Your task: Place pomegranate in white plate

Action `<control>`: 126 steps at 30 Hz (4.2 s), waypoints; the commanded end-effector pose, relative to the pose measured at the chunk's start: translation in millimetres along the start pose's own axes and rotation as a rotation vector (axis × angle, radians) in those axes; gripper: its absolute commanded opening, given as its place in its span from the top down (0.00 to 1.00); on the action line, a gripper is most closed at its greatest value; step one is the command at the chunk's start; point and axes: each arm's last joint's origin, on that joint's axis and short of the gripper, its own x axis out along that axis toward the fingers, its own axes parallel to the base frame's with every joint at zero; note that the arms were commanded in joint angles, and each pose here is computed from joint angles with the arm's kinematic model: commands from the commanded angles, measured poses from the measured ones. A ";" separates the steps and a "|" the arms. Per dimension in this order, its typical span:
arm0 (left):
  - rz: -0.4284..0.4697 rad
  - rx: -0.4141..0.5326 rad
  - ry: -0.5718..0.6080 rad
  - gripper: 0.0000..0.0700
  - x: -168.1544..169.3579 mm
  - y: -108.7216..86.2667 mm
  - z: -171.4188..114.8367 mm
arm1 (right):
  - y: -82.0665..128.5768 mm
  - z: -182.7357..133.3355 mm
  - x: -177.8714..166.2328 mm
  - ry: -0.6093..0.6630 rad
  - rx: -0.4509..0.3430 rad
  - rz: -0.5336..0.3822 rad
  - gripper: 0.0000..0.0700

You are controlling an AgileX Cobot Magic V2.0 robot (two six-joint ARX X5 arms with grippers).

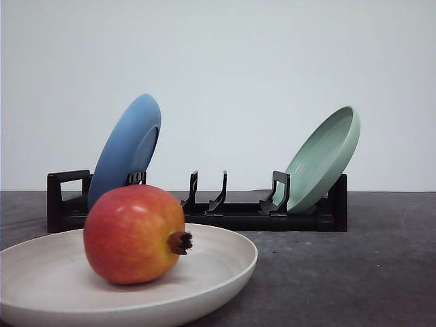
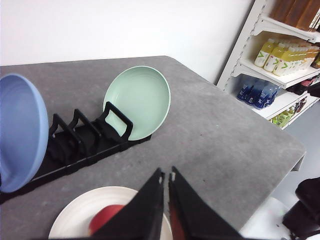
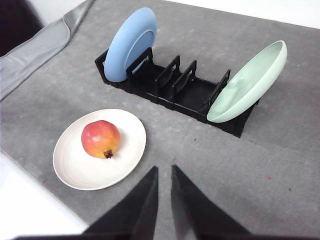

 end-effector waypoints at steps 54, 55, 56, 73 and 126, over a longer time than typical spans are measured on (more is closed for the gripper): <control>0.811 0.102 -0.140 1.00 54.3 129.9 -170.8 | 1.0 3.4 -1.7 -0.015 -0.013 0.012 0.94; 0.811 0.102 -0.140 1.00 54.3 129.9 -170.8 | 1.0 3.5 -1.7 -0.014 -0.013 0.012 0.94; 0.811 0.102 -0.140 1.00 54.3 129.9 -170.8 | 1.0 3.5 -1.7 -0.014 -0.013 0.012 0.94; 0.811 0.102 -0.140 1.00 54.3 129.9 -170.8 | -1.4 2.8 0.3 -0.021 -0.055 -0.064 0.94; 0.811 0.102 -0.140 1.00 54.3 129.9 -170.8 | -95.7 -173.6 149.4 -0.329 -0.036 -0.652 0.94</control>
